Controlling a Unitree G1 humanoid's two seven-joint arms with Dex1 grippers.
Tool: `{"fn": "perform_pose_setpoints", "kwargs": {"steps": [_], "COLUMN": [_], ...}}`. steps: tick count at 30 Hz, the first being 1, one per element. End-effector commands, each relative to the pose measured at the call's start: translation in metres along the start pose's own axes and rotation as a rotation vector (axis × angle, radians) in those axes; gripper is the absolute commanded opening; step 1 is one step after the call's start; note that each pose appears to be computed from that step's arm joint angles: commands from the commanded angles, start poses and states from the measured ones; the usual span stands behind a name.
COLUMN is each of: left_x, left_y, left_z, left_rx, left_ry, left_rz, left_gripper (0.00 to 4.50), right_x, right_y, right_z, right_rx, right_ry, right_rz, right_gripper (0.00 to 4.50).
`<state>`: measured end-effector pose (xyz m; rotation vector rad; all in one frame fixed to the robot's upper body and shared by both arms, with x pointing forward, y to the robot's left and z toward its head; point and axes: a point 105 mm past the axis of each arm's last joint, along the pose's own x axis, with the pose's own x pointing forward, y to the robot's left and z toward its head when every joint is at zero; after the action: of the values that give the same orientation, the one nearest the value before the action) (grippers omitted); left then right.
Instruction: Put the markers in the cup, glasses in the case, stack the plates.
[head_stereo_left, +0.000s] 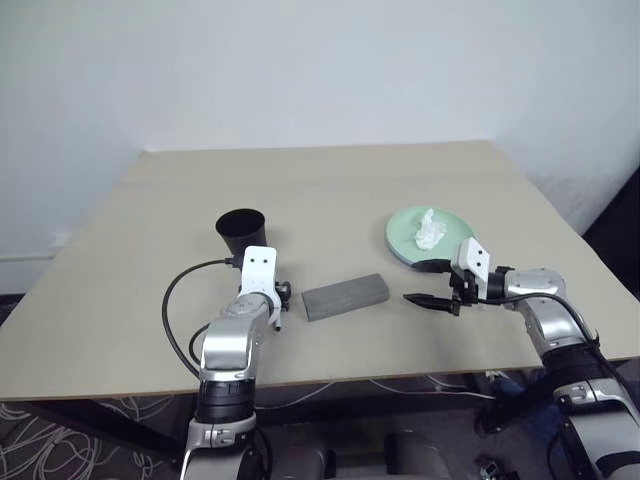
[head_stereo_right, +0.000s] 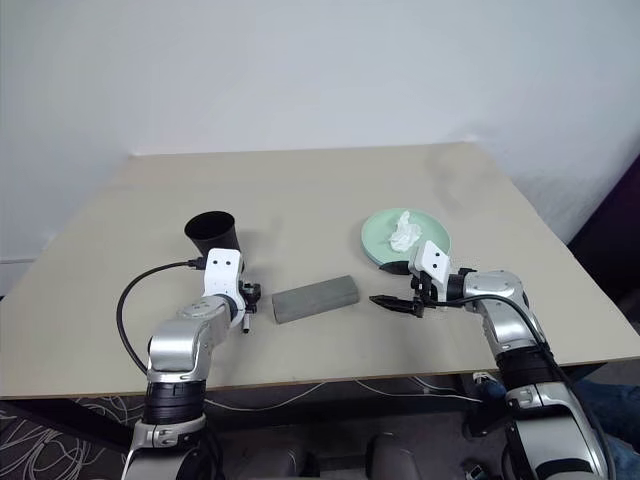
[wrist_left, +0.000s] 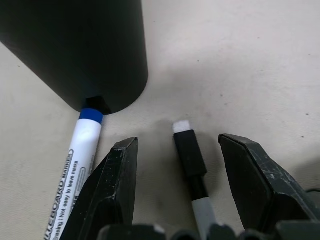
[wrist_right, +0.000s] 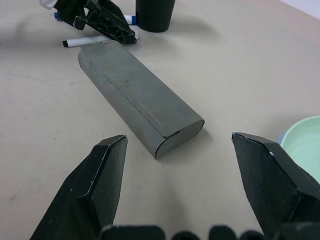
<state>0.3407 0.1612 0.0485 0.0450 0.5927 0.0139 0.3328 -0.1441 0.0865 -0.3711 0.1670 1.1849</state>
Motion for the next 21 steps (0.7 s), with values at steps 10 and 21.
{"fn": "perform_pose_setpoints", "kwargs": {"steps": [10,21], "left_x": [-0.001,-0.026], "left_y": [-0.004,-0.045], "left_z": [0.01,0.061], "left_rx": [-0.023,0.22], "left_ry": [-0.021,-0.322], "left_rz": [-0.03,-0.299], "left_gripper": [0.05,0.05], "right_x": [-0.003,-0.003], "right_y": [-0.009,-0.011], "right_z": [0.017,0.017], "right_rx": [-0.049,-0.053], "right_ry": [-0.048,-0.047], "right_rz": [-0.038,-0.045], "right_gripper": [3.65,3.65]}}
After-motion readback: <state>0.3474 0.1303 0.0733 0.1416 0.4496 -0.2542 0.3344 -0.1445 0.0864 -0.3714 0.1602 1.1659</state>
